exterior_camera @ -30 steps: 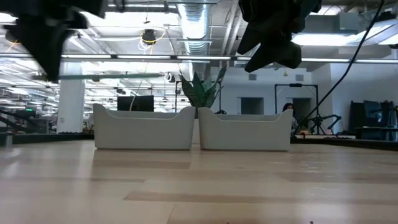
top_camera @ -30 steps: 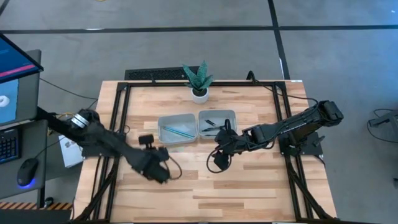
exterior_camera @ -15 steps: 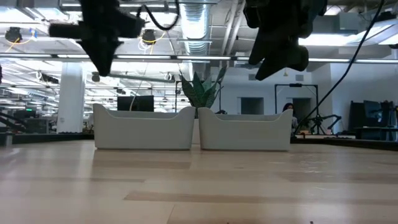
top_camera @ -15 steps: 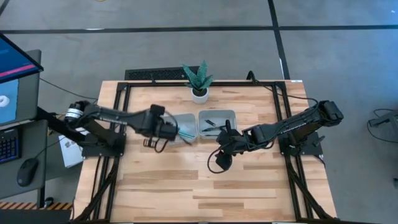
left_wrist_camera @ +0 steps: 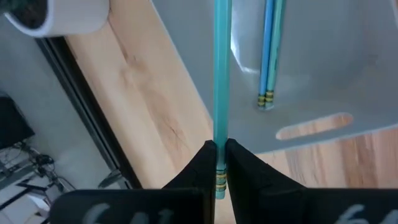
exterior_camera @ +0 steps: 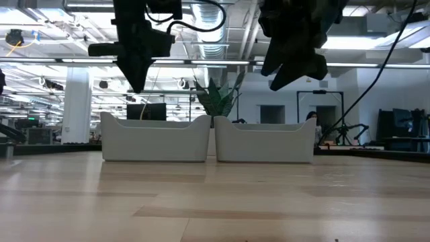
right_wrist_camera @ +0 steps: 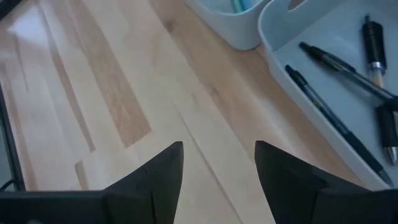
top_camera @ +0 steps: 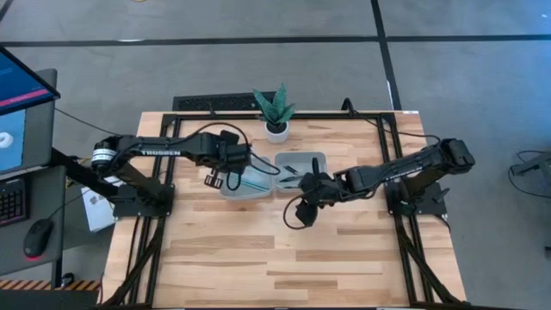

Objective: Sort pens & pencils
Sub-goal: Put the green pencil into the left gray bin

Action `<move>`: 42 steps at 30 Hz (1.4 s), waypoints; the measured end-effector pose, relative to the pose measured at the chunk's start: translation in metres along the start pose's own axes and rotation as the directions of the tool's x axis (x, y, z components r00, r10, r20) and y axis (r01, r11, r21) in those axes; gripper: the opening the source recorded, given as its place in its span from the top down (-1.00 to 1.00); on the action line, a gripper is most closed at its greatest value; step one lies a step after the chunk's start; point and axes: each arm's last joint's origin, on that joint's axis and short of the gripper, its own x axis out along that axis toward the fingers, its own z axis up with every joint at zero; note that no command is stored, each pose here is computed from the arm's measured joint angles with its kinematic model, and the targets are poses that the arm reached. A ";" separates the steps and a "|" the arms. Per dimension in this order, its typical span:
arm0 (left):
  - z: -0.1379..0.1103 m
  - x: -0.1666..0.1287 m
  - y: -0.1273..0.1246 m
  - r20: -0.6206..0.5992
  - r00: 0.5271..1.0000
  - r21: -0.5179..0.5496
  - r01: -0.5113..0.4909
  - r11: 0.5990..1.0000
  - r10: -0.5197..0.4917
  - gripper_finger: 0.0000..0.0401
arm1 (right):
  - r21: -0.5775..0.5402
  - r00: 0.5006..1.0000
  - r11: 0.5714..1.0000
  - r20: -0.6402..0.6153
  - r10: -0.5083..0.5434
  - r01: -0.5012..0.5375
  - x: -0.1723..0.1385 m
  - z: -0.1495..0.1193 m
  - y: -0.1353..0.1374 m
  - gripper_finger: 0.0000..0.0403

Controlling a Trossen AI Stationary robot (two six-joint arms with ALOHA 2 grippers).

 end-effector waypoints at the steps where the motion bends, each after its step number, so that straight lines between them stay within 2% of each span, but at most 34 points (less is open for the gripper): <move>1: -0.001 0.000 0.000 -0.006 1.000 0.002 0.007 1.000 -0.007 0.95 | 0.005 1.000 1.000 0.002 -0.003 0.003 0.000 0.001 -0.001 -0.10; 6: -0.002 0.000 0.000 -0.008 1.000 0.005 0.028 1.000 -0.028 0.95 | 0.031 1.000 0.999 0.012 -0.019 0.019 0.001 0.008 -0.009 -0.10; 10: 0.004 0.004 0.000 0.022 0.998 -0.047 0.054 0.997 -0.053 0.95 | 0.054 0.999 0.998 0.020 -0.033 0.032 0.002 0.013 -0.016 -0.10; 15: 0.011 0.016 -0.002 -0.009 0.997 -0.064 0.072 0.995 -0.072 0.95 | 0.070 0.999 0.997 0.028 -0.041 0.039 0.003 0.017 -0.020 -0.10; 30: 0.028 0.054 -0.011 -0.147 0.977 -0.006 0.154 0.988 -0.154 0.95 | 0.052 0.999 0.998 0.015 -0.034 0.033 0.002 0.012 -0.015 -0.10; 33: 0.031 0.061 -0.015 -0.151 0.966 -0.015 0.211 0.977 -0.211 0.95 | 0.061 0.999 0.997 0.012 -0.037 0.036 0.002 0.012 -0.016 -0.10; 42: 0.035 0.069 -0.016 -0.162 0.961 -0.047 0.219 0.975 -0.224 0.86 | 0.060 0.999 0.997 0.010 -0.039 0.038 0.002 0.012 -0.016 -0.10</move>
